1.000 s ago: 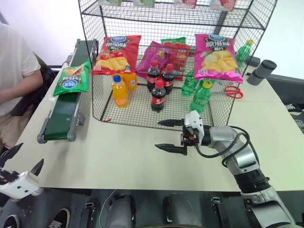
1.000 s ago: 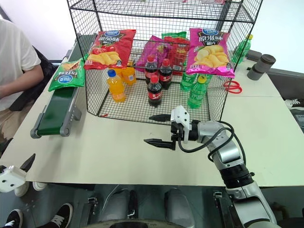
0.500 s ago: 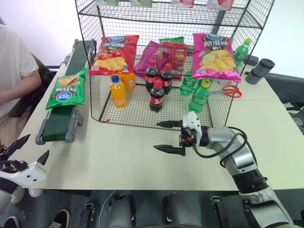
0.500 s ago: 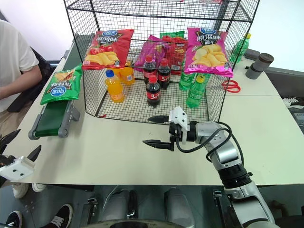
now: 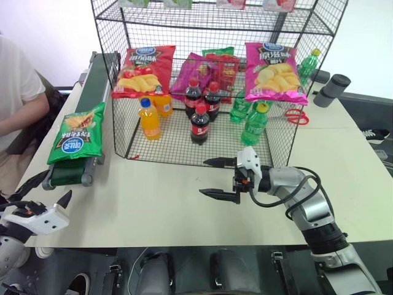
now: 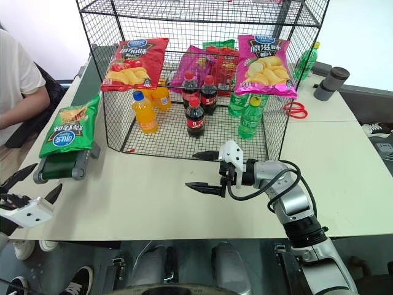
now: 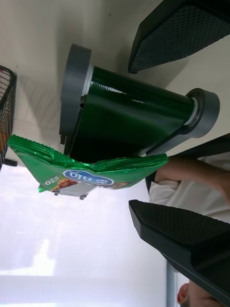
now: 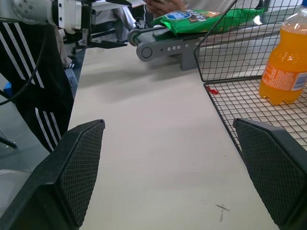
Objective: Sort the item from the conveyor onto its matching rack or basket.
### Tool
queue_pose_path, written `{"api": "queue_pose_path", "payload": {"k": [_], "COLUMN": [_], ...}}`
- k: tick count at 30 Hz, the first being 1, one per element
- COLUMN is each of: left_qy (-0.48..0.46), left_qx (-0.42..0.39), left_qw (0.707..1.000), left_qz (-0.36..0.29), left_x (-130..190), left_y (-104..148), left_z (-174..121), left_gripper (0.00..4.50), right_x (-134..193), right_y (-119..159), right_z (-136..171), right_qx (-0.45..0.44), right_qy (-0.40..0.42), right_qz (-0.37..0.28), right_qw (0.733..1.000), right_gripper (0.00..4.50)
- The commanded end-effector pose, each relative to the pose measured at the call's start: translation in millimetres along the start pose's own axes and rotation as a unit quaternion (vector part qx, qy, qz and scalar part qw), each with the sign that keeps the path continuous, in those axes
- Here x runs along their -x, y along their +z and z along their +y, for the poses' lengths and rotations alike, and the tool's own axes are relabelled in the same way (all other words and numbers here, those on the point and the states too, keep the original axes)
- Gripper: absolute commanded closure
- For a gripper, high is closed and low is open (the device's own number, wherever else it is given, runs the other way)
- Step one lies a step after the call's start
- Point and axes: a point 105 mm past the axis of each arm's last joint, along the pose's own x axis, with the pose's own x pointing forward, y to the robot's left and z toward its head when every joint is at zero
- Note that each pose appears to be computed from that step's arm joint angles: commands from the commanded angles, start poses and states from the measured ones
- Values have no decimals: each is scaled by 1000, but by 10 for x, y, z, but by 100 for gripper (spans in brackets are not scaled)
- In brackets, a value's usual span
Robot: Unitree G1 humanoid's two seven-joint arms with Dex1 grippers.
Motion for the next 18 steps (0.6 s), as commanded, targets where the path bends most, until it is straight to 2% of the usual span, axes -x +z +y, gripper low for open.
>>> {"api": "queue_pose_path", "payload": {"k": [1,18], "left_qy": [20,25], "left_qx": [-2,6], "left_qw": [1000,1000], "left_qz": [1,-1], "left_x": [4,-106], "left_y": [-6,34], "left_z": [113,88], "left_gripper": [0,0], "right_x": [10,5], "right_y": [126,144], "right_z": [-3,-14], "right_qx": [24,25], "right_qy": [0,-5], "right_qz": [-16,-18], "right_qw": [1000,1000], "right_gripper": [3,3]}}
